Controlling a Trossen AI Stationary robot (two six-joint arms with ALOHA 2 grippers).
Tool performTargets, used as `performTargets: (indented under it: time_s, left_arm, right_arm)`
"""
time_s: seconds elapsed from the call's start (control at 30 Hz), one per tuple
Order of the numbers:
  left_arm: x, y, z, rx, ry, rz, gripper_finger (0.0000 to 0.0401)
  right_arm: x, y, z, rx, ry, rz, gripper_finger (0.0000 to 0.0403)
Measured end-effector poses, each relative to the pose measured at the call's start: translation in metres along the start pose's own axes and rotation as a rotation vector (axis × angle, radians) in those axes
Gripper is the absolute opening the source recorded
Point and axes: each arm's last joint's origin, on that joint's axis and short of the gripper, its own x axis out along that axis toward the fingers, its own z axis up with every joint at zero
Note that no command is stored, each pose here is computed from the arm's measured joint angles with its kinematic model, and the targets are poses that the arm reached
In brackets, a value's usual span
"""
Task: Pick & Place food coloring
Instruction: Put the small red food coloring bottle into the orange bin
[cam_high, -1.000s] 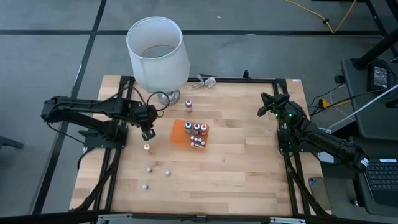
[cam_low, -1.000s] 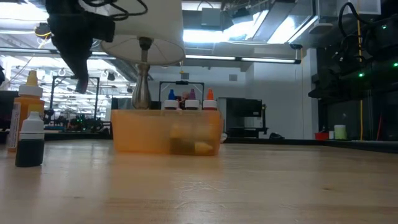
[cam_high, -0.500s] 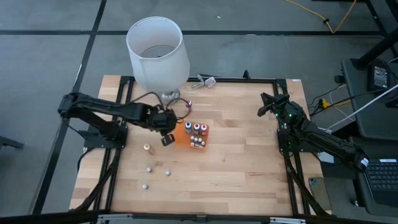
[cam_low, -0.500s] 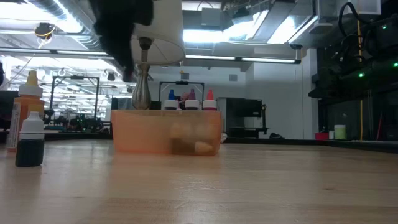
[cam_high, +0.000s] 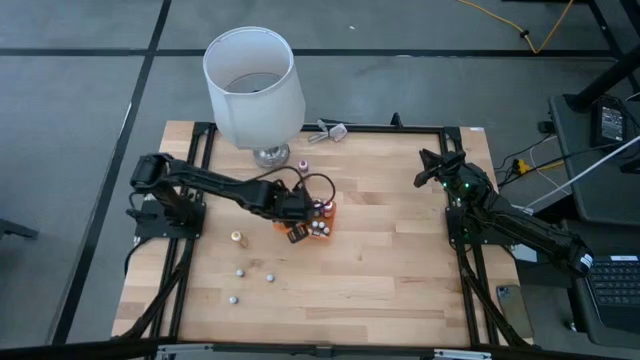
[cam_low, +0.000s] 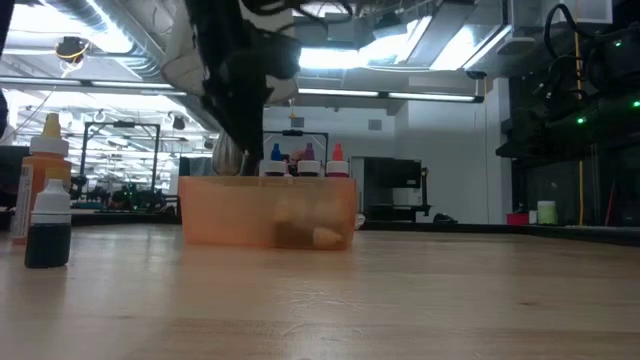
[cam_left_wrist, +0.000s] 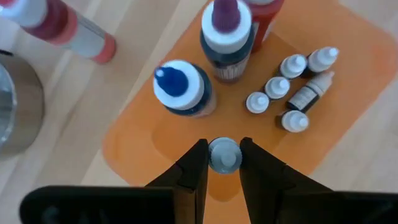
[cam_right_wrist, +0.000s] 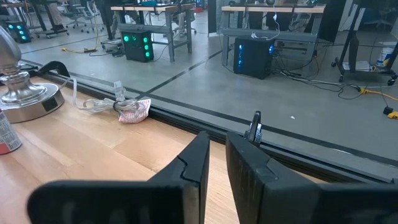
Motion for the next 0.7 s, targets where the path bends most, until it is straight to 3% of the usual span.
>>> performTargets:
  time_s: [0.7]
  left_arm:
    - [0.039, -0.032, -0.011, -0.009, 0.014, 0.050, 0.0073]
  right_arm:
    - [0.000, 0.000, 0.000, 0.000, 0.000, 0.000, 0.0058]
